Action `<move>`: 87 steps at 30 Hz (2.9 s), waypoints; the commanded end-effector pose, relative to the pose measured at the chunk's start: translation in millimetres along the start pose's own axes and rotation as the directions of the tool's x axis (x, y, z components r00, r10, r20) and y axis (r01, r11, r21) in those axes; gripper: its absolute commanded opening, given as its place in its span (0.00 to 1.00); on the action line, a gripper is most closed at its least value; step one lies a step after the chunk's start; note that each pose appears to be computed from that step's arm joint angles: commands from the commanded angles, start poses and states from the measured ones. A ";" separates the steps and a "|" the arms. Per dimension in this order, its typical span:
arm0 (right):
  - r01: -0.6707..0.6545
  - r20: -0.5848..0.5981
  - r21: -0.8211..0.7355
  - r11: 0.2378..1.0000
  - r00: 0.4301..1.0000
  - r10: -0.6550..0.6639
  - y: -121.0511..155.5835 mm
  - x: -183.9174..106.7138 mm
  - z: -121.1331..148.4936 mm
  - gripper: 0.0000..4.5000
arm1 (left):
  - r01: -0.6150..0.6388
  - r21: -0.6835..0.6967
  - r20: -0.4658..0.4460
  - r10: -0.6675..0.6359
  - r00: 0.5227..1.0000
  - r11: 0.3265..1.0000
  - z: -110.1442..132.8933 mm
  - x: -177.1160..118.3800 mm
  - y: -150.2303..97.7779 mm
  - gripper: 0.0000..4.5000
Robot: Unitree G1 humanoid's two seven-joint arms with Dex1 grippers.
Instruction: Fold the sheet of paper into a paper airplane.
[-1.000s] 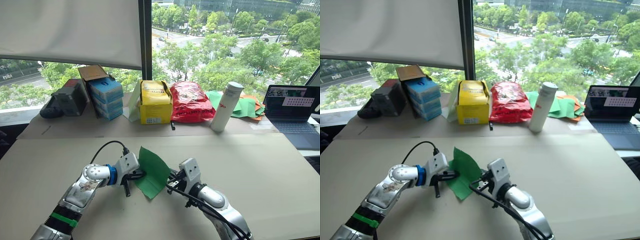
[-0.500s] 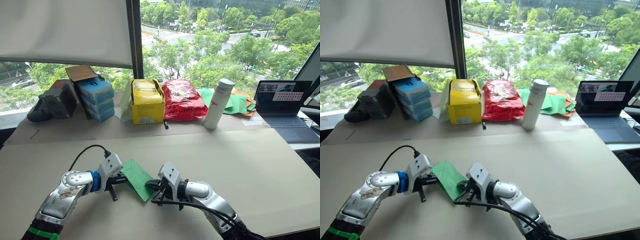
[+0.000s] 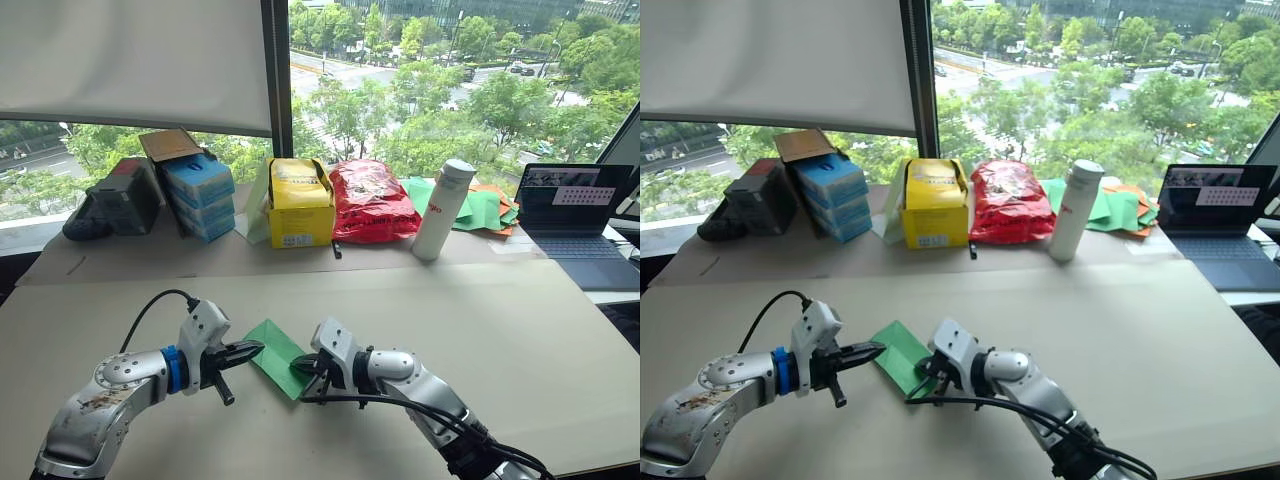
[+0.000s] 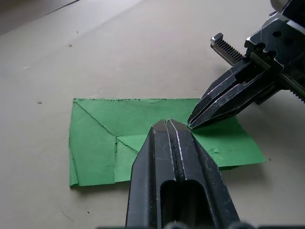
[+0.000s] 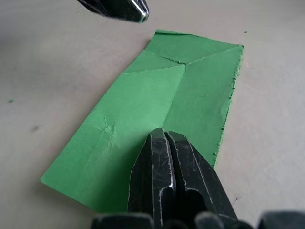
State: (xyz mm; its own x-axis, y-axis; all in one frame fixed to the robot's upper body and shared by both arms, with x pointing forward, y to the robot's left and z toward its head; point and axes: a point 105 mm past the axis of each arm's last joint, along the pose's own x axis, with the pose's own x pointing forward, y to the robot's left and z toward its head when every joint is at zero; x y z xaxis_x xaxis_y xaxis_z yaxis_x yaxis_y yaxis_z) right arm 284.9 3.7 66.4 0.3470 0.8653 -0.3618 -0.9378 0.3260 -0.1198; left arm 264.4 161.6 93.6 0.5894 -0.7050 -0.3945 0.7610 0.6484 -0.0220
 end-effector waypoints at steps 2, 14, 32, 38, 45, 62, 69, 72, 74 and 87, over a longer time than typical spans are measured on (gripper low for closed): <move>0.015 -0.022 -0.018 1.000 1.000 -0.015 -7.0 -5.4 3.4 0.01 | -0.035 0.047 -0.083 0.038 0.996 0.998 -27.8 9.9 2.1 0.00; 0.128 -0.058 -0.022 0.991 0.990 -0.129 -36.1 -30.1 -0.1 0.01 | -0.011 0.093 -0.138 0.024 0.990 0.996 -39.6 7.1 4.8 0.00; -0.117 -0.170 -0.034 0.993 0.979 0.110 12.1 -26.8 -15.3 0.01 | 0.014 0.273 -0.131 0.023 0.991 0.962 -13.1 10.8 39.7 0.00; -0.195 -0.166 -0.063 0.979 0.969 0.183 22.0 -22.4 -8.0 0.01 | 0.052 0.324 -0.123 -0.012 0.992 0.945 -2.0 15.3 44.0 0.00; -0.158 -0.195 -0.079 0.984 0.971 0.140 13.2 -24.8 -11.1 0.01 | 0.071 0.310 -0.022 -0.068 0.997 0.948 28.3 7.1 25.0 0.00; -0.131 -0.139 -0.121 0.984 0.984 0.113 -4.3 -24.2 8.6 0.01 | 0.044 0.098 -0.102 -0.034 0.994 0.994 -35.2 3.1 -2.4 0.00; -0.104 -0.017 -0.182 0.978 0.995 0.102 -33.3 -7.7 53.9 0.01 | 0.060 0.089 -0.124 -0.049 0.991 0.994 -44.8 3.7 -10.2 0.00; -0.145 0.005 -0.214 0.966 0.989 0.149 -34.5 5.4 61.9 0.01 | 0.064 0.092 -0.120 -0.053 0.991 0.994 -42.9 5.6 -12.7 0.00; -0.182 0.014 -0.216 0.959 0.982 0.190 -30.1 12.8 63.0 0.01 | 0.063 0.096 -0.119 -0.051 0.992 0.993 -41.9 6.3 -12.8 0.00; -0.195 -0.146 -0.176 0.965 0.975 0.170 -36.6 35.9 9.0 0.01 | 0.059 0.112 -0.107 -0.047 0.993 0.992 -35.0 6.3 -14.4 0.00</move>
State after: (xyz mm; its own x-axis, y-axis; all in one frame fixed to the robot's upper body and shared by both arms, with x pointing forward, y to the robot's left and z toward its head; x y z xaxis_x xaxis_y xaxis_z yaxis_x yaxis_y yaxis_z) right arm 322.3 34.5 76.7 0.1313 0.8741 -0.4677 -0.9790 0.0401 -0.2000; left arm 253.3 160.2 66.4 0.5429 -0.7023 -0.4605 0.8114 0.5801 0.0719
